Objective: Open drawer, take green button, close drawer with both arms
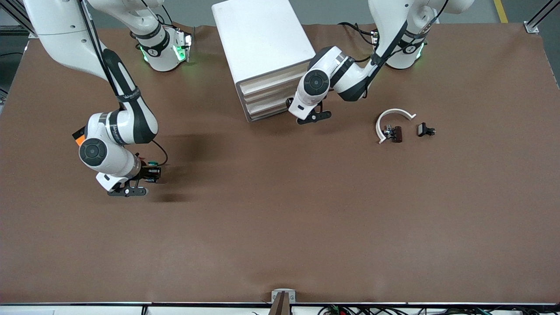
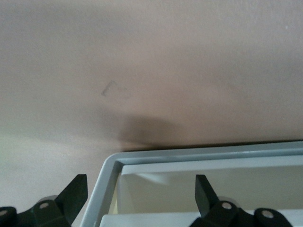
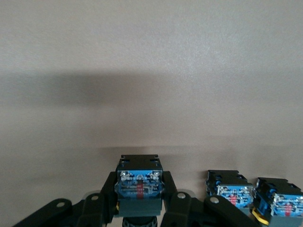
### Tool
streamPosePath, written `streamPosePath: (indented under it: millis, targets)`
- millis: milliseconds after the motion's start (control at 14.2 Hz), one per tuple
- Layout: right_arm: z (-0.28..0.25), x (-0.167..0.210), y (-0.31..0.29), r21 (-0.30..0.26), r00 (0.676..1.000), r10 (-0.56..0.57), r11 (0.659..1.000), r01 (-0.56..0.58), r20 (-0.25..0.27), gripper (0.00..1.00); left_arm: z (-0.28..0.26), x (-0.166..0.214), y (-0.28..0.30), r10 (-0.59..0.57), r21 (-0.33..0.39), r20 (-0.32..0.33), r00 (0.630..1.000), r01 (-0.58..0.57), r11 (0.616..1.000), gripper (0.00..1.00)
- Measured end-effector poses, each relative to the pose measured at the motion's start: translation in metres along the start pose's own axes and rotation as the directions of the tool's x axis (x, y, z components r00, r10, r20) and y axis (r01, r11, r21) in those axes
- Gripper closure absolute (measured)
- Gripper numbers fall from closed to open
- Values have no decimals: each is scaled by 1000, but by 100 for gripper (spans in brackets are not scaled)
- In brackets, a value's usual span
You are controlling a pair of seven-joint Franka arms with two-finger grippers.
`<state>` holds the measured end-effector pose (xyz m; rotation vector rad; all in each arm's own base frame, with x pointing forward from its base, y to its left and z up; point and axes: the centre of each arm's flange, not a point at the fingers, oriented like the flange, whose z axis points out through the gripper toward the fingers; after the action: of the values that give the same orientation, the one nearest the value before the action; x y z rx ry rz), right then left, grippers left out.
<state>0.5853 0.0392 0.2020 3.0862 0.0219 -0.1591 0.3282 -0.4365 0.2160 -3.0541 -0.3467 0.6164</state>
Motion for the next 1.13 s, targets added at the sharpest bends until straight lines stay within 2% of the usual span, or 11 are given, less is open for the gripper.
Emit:
streamPosePath:
  millis: [141, 424, 706, 918, 989, 1130]
  targets:
    - [6, 0, 2, -1, 1000, 2, 1000, -2, 9, 58, 2, -4, 2, -15, -6, 15, 1000, 15, 1000, 0]
    - [8, 0, 9, -1, 1000, 12, 1000, -12, 13, 58, -31, 12, 5, -154, -16, 41, 987, 155, 988, 0]
    - [11, -2, 9, -2, 1000, 12, 1000, -12, 21, 58, -116, 108, -36, -303, -156, 17, 953, 302, 940, 0]
    - [14, -5, 9, -3, 999, 12, 1000, -11, 29, 58, -168, 186, -106, -407, -205, -56, 912, 388, 898, 0]
    - [14, -5, 9, -3, 999, 11, 1000, -11, 31, 54, -179, 205, -130, -422, -191, -78, 903, 402, 895, 0]
    - [15, -6, 9, -3, 999, 11, 1000, -11, 33, 34, -207, 232, -174, -410, -141, -118, 904, 394, 908, 0]
